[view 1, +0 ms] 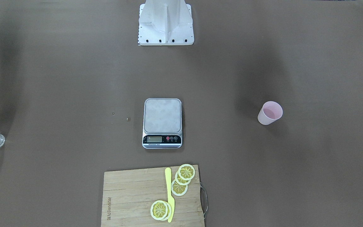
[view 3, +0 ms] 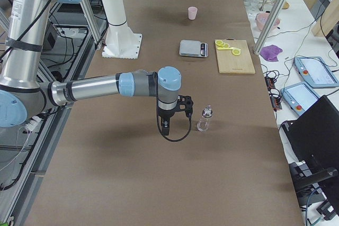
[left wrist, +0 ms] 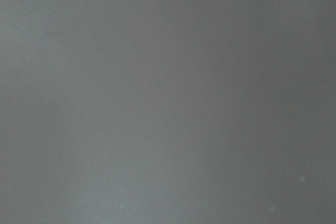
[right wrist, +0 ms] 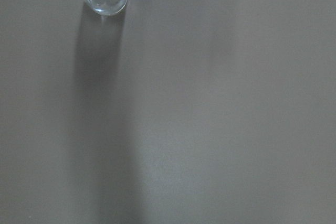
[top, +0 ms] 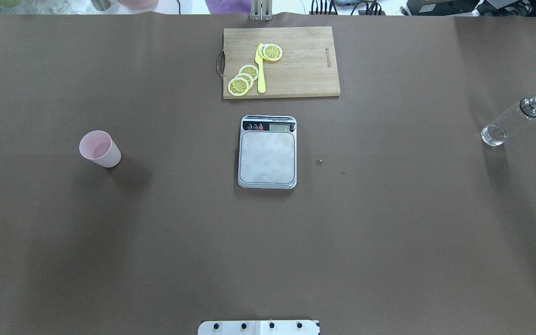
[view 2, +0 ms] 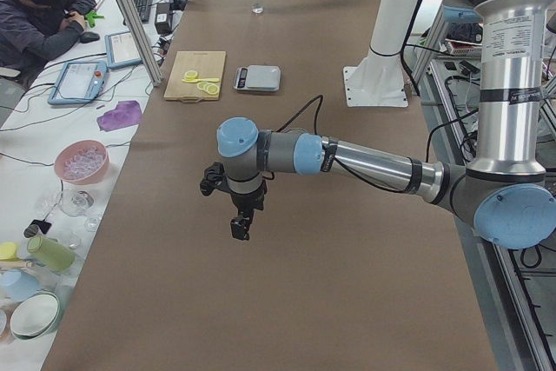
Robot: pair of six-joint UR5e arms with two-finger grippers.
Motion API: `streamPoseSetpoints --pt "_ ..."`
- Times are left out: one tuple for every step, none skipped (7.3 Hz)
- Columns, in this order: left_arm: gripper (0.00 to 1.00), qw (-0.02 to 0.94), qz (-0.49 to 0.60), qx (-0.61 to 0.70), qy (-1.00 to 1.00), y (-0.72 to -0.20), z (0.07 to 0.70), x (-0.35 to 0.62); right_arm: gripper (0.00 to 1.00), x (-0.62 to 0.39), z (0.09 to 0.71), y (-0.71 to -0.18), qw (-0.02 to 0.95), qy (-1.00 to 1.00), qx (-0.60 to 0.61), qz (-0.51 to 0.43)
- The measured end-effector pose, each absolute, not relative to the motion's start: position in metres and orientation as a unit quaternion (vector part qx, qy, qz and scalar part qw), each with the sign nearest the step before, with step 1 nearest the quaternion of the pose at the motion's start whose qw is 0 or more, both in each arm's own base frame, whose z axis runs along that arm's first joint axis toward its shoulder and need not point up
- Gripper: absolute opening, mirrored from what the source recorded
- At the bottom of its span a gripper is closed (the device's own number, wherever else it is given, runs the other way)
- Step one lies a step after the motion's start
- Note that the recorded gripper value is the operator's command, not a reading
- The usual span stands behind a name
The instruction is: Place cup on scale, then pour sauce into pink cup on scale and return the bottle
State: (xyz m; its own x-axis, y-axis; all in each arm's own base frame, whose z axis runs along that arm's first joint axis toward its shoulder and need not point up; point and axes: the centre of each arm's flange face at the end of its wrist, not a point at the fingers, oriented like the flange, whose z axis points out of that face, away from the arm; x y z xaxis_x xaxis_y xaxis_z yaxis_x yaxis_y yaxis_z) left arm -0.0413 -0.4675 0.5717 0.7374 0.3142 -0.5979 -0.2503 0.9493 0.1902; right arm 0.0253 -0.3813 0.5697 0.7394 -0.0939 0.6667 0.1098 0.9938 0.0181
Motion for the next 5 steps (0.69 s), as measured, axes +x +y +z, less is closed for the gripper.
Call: streamPoseSetpoints --pt "0.98 0.931 0.152 0.05 0.329 -0.468 0.57 -0.041 1.0 0.025 0.569 -0.381 0.932 -0.359 -0.011 -0.054" --pt "0.98 0.931 0.153 0.052 0.329 -0.468 0.568 -0.041 1.0 0.025 0.569 -0.381 0.931 -0.36 -0.011 -0.054" --pt "0.98 0.93 0.154 0.056 0.328 -0.468 0.564 -0.041 1.0 0.025 0.568 -0.382 0.931 -0.361 -0.011 -0.055" --pt "0.98 0.93 0.157 0.062 0.326 -0.468 0.558 -0.041 1.0 0.024 0.565 -0.382 0.929 -0.367 -0.008 -0.056" --pt "0.98 0.93 0.158 0.067 0.325 -0.469 0.553 -0.041 1.0 0.022 0.56 -0.384 0.925 -0.376 -0.004 -0.058"
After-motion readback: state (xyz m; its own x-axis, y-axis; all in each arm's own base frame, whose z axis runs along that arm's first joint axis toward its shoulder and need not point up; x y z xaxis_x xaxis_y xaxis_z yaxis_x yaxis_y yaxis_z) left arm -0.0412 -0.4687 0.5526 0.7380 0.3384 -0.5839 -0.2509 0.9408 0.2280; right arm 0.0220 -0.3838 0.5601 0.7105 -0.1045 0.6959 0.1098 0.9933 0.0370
